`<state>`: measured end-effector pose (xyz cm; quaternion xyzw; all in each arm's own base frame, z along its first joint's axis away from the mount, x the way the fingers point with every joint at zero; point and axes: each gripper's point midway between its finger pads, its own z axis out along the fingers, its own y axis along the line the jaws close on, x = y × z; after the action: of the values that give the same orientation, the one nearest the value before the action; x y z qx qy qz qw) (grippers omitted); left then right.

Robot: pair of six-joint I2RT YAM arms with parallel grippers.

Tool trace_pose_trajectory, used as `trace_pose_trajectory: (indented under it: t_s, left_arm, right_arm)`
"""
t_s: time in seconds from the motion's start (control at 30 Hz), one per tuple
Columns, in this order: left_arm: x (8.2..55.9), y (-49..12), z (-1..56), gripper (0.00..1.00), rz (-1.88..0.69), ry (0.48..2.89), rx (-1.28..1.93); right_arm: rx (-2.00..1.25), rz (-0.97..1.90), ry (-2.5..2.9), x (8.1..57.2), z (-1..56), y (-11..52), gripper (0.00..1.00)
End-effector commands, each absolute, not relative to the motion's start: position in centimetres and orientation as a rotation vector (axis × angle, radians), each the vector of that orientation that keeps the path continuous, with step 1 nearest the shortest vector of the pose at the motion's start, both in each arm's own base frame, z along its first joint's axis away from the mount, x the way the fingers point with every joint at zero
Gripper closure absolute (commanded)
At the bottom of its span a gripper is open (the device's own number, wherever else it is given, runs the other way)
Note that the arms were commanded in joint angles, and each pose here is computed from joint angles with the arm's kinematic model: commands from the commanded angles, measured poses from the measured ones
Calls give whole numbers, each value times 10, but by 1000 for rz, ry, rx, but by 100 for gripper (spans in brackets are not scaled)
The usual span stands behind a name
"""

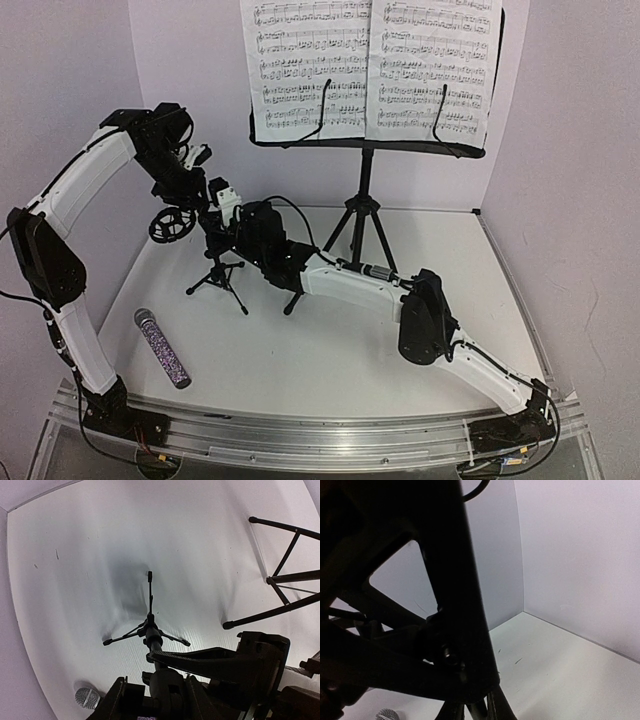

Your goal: Set up the instrument practice props

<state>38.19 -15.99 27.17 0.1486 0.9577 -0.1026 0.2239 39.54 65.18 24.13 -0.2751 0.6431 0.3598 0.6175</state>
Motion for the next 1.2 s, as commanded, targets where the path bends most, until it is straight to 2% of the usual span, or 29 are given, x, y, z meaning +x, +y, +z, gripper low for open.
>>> trace_pose_trajectory:
  t_s: [0.0,0.07,0.13,0.2,0.27,0.37,0.5,0.7,0.87,1.0,1.17]
  left_arm:
    - [370,-170,261,100,-350,2712,432]
    - [369,-170,262,100,-358,2709,434]
    - [368,-174,265,98,-384,2700,446]
    - [368,-179,273,74,-425,2674,471]
    - [370,-183,282,58,-449,2639,503]
    - [376,-187,302,27,-456,2559,557]
    - [384,-191,358,2,-450,2349,625]
    - [362,-193,422,0,-475,2064,718]
    - [341,-186,449,0,-513,1941,748]
    - [345,-154,422,3,-547,1944,749]
    - [319,-164,382,18,-673,1913,893]
  right_arm:
    - [-608,859,1433,397,257,651,91]
    - [-602,859,1436,397,258,650,98]
    - [-597,853,1441,398,260,648,100]
    - [-586,858,1453,400,264,644,100]
    - [-586,874,1468,400,265,641,100]
    - [-627,907,1472,392,270,640,100]
    - [-676,989,1469,379,281,637,100]
    - [-740,1060,1475,361,287,632,100]
    - [-849,1127,1470,339,284,631,100]
    - [-985,1227,1431,308,289,627,100]
    - [-1093,1315,1405,276,298,613,100]
